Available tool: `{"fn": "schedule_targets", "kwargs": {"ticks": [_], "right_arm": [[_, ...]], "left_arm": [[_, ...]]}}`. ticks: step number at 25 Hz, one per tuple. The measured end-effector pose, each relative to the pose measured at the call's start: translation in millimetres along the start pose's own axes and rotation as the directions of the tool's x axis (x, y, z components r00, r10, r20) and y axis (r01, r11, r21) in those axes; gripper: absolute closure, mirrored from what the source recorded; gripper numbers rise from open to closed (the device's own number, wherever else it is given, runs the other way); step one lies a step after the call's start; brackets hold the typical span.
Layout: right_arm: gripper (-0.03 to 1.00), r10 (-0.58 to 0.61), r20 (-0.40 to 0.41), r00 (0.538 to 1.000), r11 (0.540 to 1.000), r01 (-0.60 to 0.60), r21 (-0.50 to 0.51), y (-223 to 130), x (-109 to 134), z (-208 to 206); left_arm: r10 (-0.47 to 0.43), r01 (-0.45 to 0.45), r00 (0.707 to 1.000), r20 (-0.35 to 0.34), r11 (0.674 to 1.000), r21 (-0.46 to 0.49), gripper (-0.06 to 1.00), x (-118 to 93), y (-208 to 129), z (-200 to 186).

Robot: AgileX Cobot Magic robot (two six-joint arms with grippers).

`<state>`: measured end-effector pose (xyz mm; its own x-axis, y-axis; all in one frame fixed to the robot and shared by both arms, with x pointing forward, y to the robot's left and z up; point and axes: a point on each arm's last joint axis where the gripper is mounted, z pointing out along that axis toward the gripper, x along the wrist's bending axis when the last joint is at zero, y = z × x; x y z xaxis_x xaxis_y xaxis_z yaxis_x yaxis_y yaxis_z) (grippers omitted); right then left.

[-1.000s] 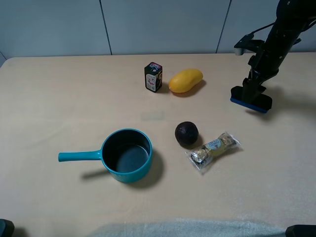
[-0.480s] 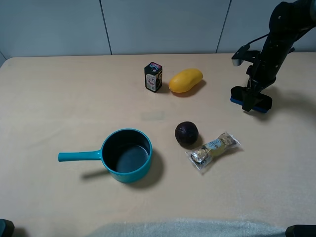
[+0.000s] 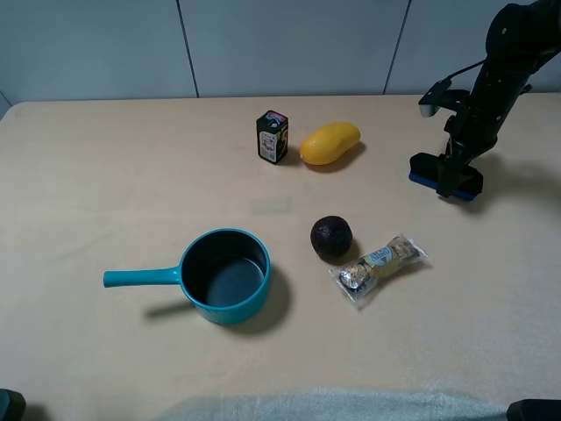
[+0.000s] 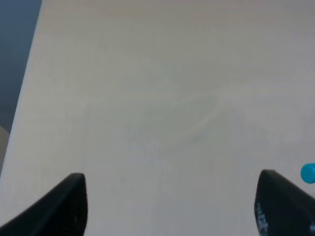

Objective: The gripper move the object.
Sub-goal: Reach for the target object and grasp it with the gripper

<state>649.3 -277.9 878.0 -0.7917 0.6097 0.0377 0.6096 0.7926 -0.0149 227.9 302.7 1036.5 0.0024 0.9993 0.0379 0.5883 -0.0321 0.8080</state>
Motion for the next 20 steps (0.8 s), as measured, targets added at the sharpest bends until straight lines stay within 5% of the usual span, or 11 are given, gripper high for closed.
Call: {"fn": "schedule_targets", "kwargs": {"ticks": [6, 20], "right_arm": [[0.32, 0.0, 0.006, 1.0, 1.0, 0.0, -0.005, 0.4, -0.5, 0.0], [0.56, 0.006, -0.002, 1.0, 1.0, -0.006, -0.01, 1.1, 0.0, 1.2]], "left_arm": [[0.0, 0.0, 1.0, 0.0, 1.0, 0.0, 0.24, 0.0, 0.0, 0.0], [0.0, 0.0, 1.0, 0.0, 1.0, 0.0, 0.24, 0.0, 0.0, 0.0]]}}
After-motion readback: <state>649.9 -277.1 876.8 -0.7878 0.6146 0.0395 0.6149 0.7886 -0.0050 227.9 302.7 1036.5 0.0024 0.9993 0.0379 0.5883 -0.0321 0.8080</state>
